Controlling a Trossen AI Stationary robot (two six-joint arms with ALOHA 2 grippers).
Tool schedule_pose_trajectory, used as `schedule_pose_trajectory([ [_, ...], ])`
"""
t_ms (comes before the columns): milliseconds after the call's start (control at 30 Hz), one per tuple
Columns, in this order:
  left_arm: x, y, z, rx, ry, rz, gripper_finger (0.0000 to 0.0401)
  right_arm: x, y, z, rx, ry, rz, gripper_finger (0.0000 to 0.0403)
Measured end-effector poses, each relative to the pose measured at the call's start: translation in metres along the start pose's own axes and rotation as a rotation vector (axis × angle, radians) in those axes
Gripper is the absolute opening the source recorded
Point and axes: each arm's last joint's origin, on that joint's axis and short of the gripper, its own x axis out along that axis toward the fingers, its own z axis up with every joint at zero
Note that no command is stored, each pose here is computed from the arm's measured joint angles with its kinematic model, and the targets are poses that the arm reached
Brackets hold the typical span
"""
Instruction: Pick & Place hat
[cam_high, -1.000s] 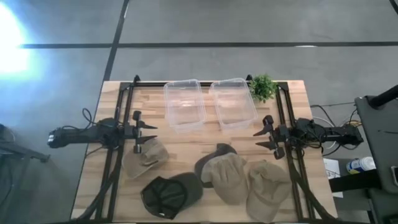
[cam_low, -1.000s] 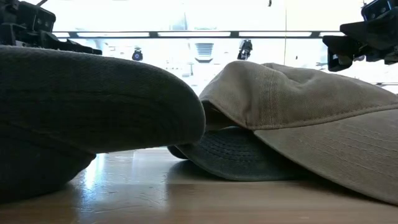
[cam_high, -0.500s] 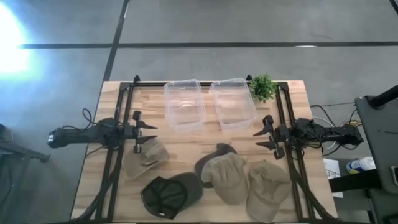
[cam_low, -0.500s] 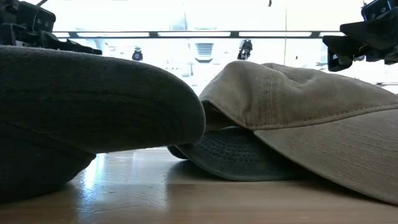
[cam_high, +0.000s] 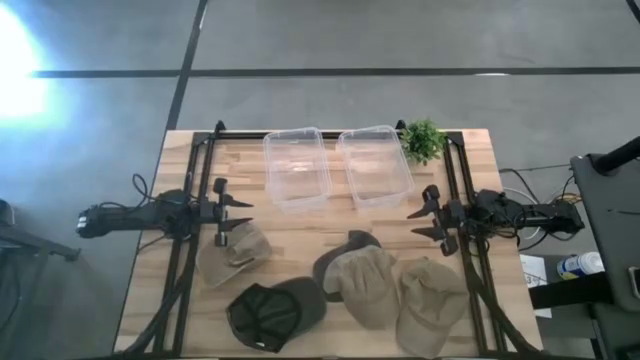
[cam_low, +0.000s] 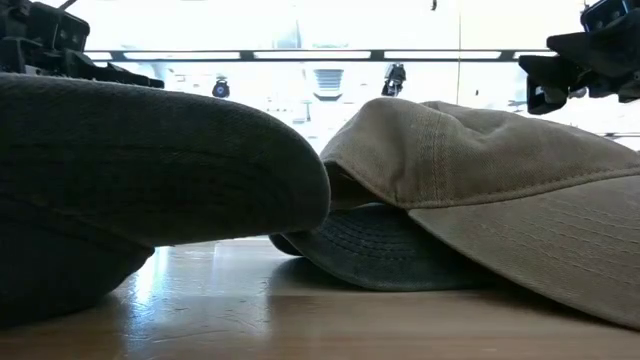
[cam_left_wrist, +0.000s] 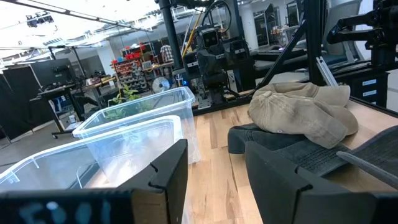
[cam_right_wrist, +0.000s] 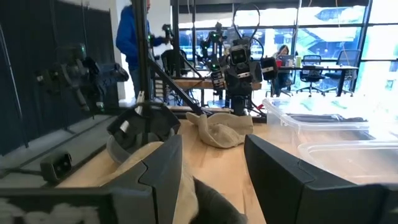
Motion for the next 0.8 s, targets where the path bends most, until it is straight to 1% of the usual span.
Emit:
schedule_pose_trajectory([
  [233,0.0000,0.0000,0.0000,0.000,0.000,0.000,0.0154,0.0000,0.0001,0.0002,0.552,-0.002,0.001,0.0171],
  [300,0.0000,0.0000,0.0000,0.000,0.000,0.000,0.0154,0.0000,0.0003,0.0020,0.750,-0.019,0.011,0.0171],
  [367,0.0000,0.0000,0.0000,0.000,0.000,0.000,0.0154,-0.0001,0.0004,0.0028,0.983,-0.023,0.017,0.0171],
  [400,0.0000,0.0000,0.0000,0.000,0.000,0.000,0.0154,-0.0002,-0.0001,0.0031,1.040,-0.036,0.004,0.0171],
  [500,0.0000,0.0000,0.0000,0.000,0.000,0.000,0.0154,-0.0001,-0.0024,0.0054,1.054,-0.110,-0.058,0.0171],
  [600,0.0000,0.0000,0.0000,0.000,0.000,0.000,0.0154,0.0002,-0.0028,0.0083,1.126,-0.156,-0.060,0.0171],
  [700,0.0000,0.0000,0.0000,0.000,0.000,0.000,0.0154,0.0027,-0.0013,0.0075,1.237,-0.106,-0.008,0.0171],
  [800,0.0000,0.0000,0.0000,0.000,0.000,0.000,0.0154,0.0082,-0.0008,0.0001,1.386,-0.021,-0.039,0.0171],
])
